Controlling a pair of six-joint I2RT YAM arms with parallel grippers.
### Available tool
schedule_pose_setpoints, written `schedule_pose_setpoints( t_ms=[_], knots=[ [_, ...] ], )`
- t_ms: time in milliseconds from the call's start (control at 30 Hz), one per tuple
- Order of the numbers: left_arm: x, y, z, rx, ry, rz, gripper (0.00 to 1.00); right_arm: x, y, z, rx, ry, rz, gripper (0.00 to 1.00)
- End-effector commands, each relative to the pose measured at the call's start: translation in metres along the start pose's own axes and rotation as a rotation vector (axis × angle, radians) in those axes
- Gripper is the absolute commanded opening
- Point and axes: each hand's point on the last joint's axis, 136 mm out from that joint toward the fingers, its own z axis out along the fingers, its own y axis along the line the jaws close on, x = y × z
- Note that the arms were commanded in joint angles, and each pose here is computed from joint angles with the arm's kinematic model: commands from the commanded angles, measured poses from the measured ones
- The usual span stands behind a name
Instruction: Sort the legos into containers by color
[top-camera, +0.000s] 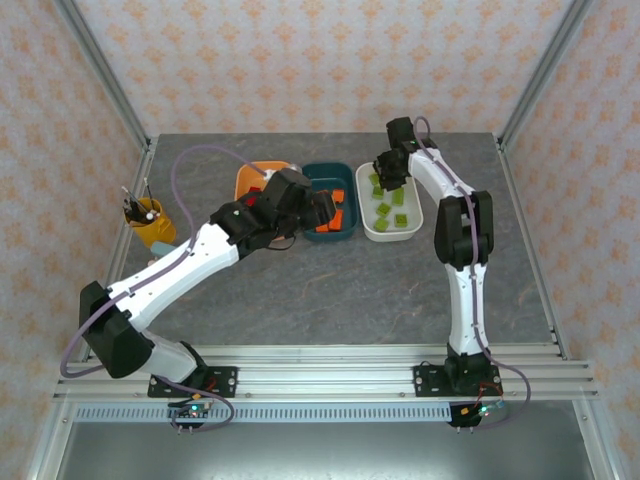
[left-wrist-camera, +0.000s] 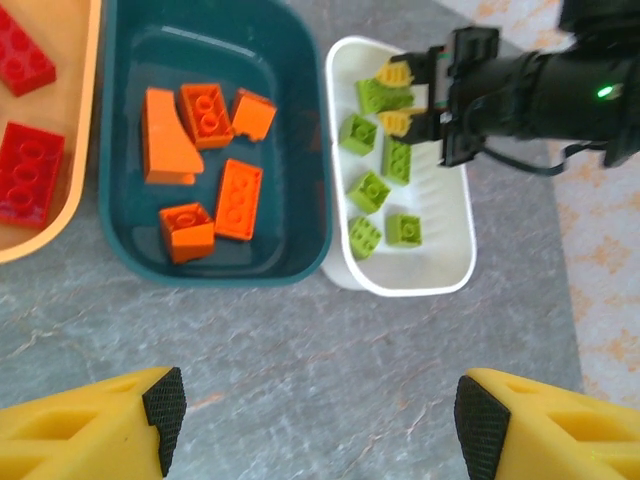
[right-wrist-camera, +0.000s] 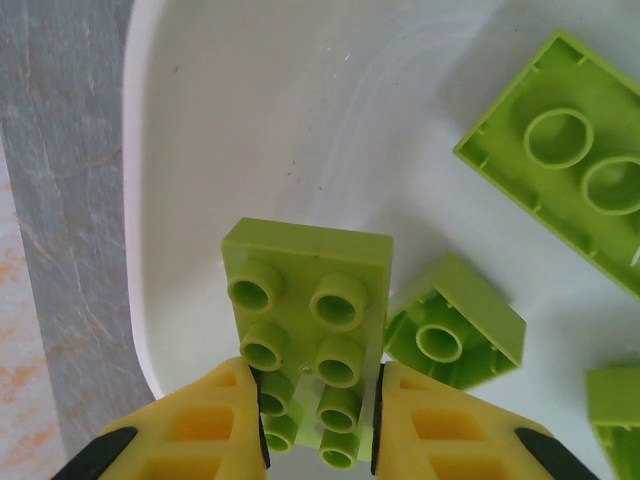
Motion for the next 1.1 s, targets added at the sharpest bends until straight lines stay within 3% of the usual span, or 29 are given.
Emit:
schedule_pose_setpoints(
  t_ms=[0, 233, 467, 600, 833, 1067],
  knots=[
    [-0.011, -0.013, -0.003, 0.017, -0.041, 0.028, 0.74, -0.009, 0.008, 0.009, -0.024, -0.007, 0.104, 0.26],
    [-0.011, -0.016, -0.008, 0.022, -0.038, 0.033, 0.74, -0.019, 0.017, 0.016, -0.043, -0.024, 0.152, 0.29],
    [-0.009, -0.016, -0.014, 0.026, -0.032, 0.04, 0.74, -0.015, 0.017, 0.012, -0.043, -0.006, 0.159, 0.52],
    [-0.013, -0.014, -0.024, 0.027, -0.051, 0.039, 0.74, -0.013, 0.022, -0.006, -0.061, -0.012, 0.137, 0.56],
    [-0.021, -0.007, -0.049, 0.015, -0.09, 0.036, 0.75, -0.006, 0.024, -0.064, -0.106, -0.056, 0.059, 0.54],
    [-0.018, 0.024, -0.079, -0.048, -0.125, 0.028, 0.79, 0.015, -0.023, -0.159, -0.083, -0.185, -0.301, 0.58]
  ],
)
